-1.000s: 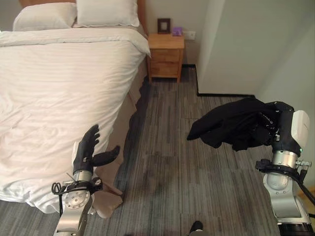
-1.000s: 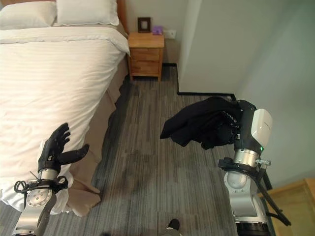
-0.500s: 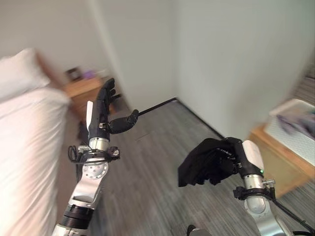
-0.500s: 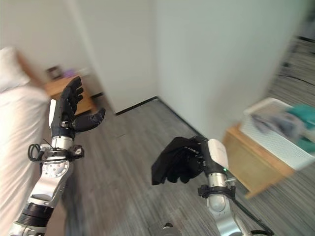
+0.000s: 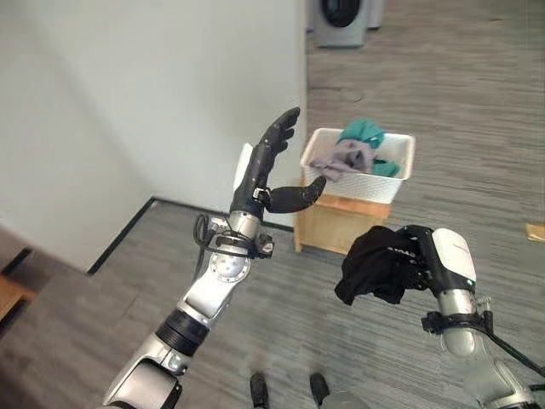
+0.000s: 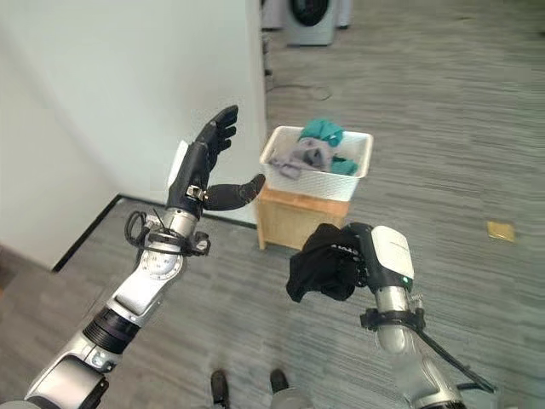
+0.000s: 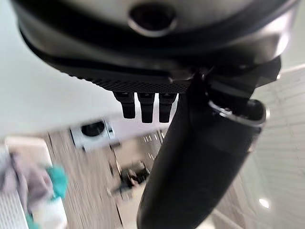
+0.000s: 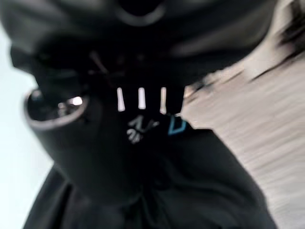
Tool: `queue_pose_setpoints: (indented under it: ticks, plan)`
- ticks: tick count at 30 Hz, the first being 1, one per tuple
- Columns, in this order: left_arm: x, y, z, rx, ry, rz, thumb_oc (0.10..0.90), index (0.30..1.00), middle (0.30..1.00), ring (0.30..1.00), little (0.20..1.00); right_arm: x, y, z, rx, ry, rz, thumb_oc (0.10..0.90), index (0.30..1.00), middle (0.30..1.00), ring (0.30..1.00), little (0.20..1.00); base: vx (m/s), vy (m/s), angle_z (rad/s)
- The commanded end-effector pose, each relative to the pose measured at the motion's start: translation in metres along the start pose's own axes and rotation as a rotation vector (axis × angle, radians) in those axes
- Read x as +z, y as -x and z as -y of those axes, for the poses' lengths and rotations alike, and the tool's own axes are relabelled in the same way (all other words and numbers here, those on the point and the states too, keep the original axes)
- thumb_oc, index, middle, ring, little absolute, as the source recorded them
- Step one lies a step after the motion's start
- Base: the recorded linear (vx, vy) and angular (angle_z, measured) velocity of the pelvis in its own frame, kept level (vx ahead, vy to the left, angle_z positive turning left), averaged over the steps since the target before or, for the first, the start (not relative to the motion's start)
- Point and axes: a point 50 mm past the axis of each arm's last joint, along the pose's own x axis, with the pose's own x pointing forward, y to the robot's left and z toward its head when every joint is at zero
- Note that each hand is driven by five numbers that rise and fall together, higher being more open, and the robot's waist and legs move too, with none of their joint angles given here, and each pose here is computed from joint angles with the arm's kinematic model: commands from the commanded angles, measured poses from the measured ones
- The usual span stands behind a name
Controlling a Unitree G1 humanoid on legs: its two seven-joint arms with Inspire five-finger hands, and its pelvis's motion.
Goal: Pick up bed clothes into laundry basket.
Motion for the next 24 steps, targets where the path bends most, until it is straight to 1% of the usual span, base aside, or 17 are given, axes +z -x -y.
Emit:
queue_pose_setpoints:
  ticks: [1,4,5,7,9,12,13,15,16,17,18,21,23,24]
  plan:
    - [0.017,0.003,-0.025,0.107,-0.063,0.115,0.800,0.900,0.900,0.900,0.900,0.039,-0.025,0.041,-0.240,-0.027,0.219,0.400,0.300,0.300,0.300,0.300,0.16,0.078,-0.76]
    - [-0.003,0.022,-0.035,0.113,-0.136,0.020,0.800,0.900,0.900,0.900,0.900,0.041,-0.025,0.038,-0.247,-0.035,0.212,0.400,0.300,0.300,0.300,0.300,0.09,0.036,-0.65]
    - [-0.003,0.022,-0.035,0.113,-0.137,0.020,0.800,0.900,0.900,0.900,0.900,0.042,-0.025,0.038,-0.246,-0.035,0.212,0.400,0.300,0.300,0.300,0.300,0.05,0.017,-0.25]
    - [-0.012,0.034,-0.041,0.121,-0.158,-0.021,0.800,0.900,0.900,0.900,0.900,0.040,-0.020,0.031,-0.232,-0.038,0.193,0.400,0.300,0.300,0.300,0.300,0.11,0.033,-0.46]
    - [-0.015,0.041,-0.044,0.121,-0.183,-0.039,0.800,0.900,0.900,0.900,0.900,0.036,-0.016,0.027,-0.211,-0.018,0.175,0.400,0.300,0.300,0.300,0.300,0.09,0.027,-0.23]
    - [-0.020,0.048,-0.053,0.124,-0.236,-0.068,0.800,0.900,0.900,0.900,0.900,0.036,-0.016,0.026,-0.186,0.032,0.187,0.400,0.300,0.300,0.300,0.300,0.04,0.047,0.02]
    - [-0.023,0.054,-0.062,0.134,-0.278,-0.094,0.800,0.900,0.900,0.900,0.900,0.040,-0.022,0.032,-0.206,0.056,0.209,0.400,0.300,0.300,0.300,0.300,0.02,0.070,-0.06]
    - [-0.023,0.054,-0.062,0.135,-0.278,-0.094,0.800,0.900,0.900,0.900,0.900,0.040,-0.023,0.032,-0.206,0.056,0.210,0.400,0.300,0.300,0.300,0.300,0.05,0.056,-0.19]
    - [-0.023,0.055,-0.071,0.145,-0.313,-0.102,0.800,0.900,0.900,0.900,0.900,0.041,-0.026,0.038,-0.226,0.075,0.219,0.400,0.300,0.300,0.300,0.300,0.08,0.034,-0.17]
    - [-0.023,0.055,-0.071,0.146,-0.313,-0.101,0.800,0.900,0.900,0.900,0.900,0.042,-0.026,0.038,-0.226,0.076,0.221,0.400,0.300,0.300,0.300,0.300,0.27,-0.002,-0.29]
    - [-0.024,0.059,-0.076,0.155,-0.327,-0.106,0.800,0.900,0.900,0.900,0.900,0.043,-0.029,0.047,-0.253,0.094,0.227,0.400,0.300,0.300,0.300,0.300,0.09,-0.074,-0.18]
    - [-0.025,0.062,-0.079,0.162,-0.331,-0.117,0.800,0.900,0.900,0.900,0.900,0.043,-0.030,0.054,-0.284,0.092,0.223,0.400,0.300,0.300,0.300,0.300,0.33,-0.165,-0.21]
    - [-0.024,0.062,-0.082,0.166,-0.342,-0.106,0.800,0.900,0.900,0.900,0.900,0.048,-0.033,0.067,-0.350,0.100,0.241,0.400,0.300,0.300,0.300,0.300,0.28,-0.223,-0.07]
    - [-0.024,0.061,-0.082,0.166,-0.341,-0.106,0.800,0.900,0.900,0.900,0.900,0.048,-0.033,0.067,-0.350,0.100,0.241,0.400,0.300,0.300,0.300,0.300,0.38,-0.299,0.05]
